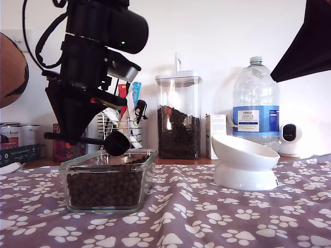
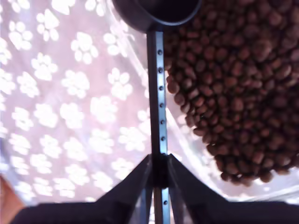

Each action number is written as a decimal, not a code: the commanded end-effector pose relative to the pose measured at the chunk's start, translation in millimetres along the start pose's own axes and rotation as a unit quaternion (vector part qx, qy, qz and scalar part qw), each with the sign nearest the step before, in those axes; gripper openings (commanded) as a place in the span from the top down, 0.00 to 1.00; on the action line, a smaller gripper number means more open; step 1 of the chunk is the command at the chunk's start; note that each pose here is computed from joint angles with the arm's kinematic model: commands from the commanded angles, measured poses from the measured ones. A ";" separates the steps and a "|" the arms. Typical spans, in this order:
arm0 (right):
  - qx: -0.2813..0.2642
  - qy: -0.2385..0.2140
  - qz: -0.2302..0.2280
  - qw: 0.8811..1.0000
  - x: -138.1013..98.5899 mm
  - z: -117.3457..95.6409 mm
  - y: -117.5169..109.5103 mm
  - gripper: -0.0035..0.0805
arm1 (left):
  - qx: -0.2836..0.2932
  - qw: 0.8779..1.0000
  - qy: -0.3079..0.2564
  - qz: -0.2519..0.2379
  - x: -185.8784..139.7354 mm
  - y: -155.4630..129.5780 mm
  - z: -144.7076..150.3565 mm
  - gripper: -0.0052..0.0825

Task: Measure one spoon of cat food and pour it into the food bowl

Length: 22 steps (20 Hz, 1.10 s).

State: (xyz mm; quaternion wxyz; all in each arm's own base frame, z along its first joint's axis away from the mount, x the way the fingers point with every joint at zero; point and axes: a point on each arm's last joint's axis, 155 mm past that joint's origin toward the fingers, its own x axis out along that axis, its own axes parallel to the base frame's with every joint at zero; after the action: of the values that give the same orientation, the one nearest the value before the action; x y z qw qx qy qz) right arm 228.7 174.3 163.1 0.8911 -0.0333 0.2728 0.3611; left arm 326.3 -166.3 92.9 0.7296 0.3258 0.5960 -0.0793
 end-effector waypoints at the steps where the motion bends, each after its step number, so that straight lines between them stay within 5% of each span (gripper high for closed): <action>1: 0.002 0.009 0.002 1.000 3.2 -8.2 -0.2 0.97 | 0.033 0.999 0.000 0.029 -6.8 0.3 -3.5 0.97; 5: 0.002 0.009 0.002 1.000 3.2 -8.2 -0.2 0.97 | 0.099 0.990 -0.004 0.103 -25.6 11.9 -7.6 0.97; 11: 0.002 0.008 0.002 1.000 3.2 -7.9 -0.1 0.97 | 0.163 0.960 0.012 0.227 -50.1 33.5 -16.1 0.97; 16: 0.002 0.009 0.002 1.000 3.2 -8.3 -0.1 0.97 | 0.194 0.948 -0.008 0.252 -62.0 19.6 -13.3 0.97; 22: 0.003 0.011 0.002 1.000 3.2 -9.1 0.0 0.97 | 0.167 0.954 -0.015 0.248 -70.1 43.1 -56.3 0.97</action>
State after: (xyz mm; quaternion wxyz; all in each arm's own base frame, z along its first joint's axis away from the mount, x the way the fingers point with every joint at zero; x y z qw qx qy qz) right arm 228.2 174.1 162.2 0.8905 -0.0334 0.2748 0.3611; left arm 285.4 -128.7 160.1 0.6554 0.5921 0.4689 -0.0069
